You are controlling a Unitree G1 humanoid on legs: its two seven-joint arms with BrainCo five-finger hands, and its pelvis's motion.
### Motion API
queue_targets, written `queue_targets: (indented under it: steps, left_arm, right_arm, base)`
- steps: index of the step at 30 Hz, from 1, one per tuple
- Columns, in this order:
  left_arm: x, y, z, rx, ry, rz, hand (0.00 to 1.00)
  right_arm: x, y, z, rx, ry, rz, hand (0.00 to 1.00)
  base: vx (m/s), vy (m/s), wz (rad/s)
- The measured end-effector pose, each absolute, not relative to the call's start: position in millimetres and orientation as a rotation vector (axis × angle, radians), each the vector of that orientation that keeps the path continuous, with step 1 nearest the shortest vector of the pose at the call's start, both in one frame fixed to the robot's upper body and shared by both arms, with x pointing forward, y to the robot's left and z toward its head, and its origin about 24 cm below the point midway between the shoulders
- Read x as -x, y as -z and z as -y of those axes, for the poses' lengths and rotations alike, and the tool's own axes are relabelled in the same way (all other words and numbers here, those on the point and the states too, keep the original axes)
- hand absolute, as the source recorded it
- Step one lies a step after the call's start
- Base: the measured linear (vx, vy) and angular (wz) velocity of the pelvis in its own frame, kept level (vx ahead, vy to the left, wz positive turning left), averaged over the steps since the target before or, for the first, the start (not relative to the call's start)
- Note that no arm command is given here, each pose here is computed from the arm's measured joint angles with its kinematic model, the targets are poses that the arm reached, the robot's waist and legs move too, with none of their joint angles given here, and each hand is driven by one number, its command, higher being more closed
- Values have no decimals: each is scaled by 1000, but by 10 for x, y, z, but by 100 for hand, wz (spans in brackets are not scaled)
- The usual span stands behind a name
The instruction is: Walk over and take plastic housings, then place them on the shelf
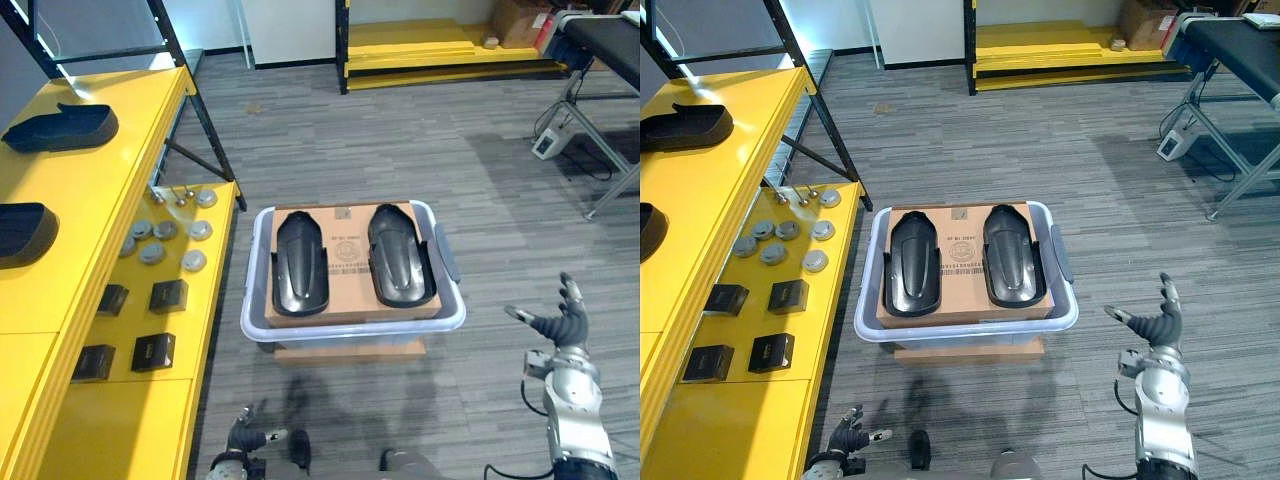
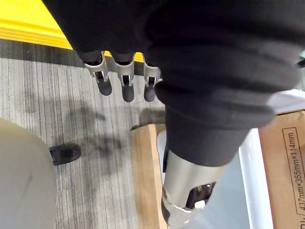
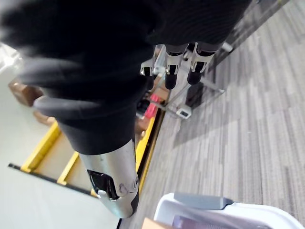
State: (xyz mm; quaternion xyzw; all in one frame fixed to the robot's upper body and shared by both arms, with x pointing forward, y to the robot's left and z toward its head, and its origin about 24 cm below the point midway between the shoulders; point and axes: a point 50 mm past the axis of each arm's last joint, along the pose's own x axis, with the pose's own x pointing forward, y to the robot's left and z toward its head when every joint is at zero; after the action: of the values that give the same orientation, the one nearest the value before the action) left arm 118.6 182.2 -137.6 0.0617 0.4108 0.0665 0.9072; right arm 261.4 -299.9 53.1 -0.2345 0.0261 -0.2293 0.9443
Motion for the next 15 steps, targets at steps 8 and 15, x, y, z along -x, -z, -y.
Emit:
queue_targets:
  steps: [8,15]
  left_arm:
    - [-1343,1309,-1823,-97,-175,-786,0]
    - [-1513,1247,-1804,-80,-199,-736,0]
  right_arm:
    - [-3303,-912,3024,409,562,-41,0]
    - [-3583,-1232,3086,340,631,-34,0]
  base:
    - [-99,10,9]
    - [-58,5,0]
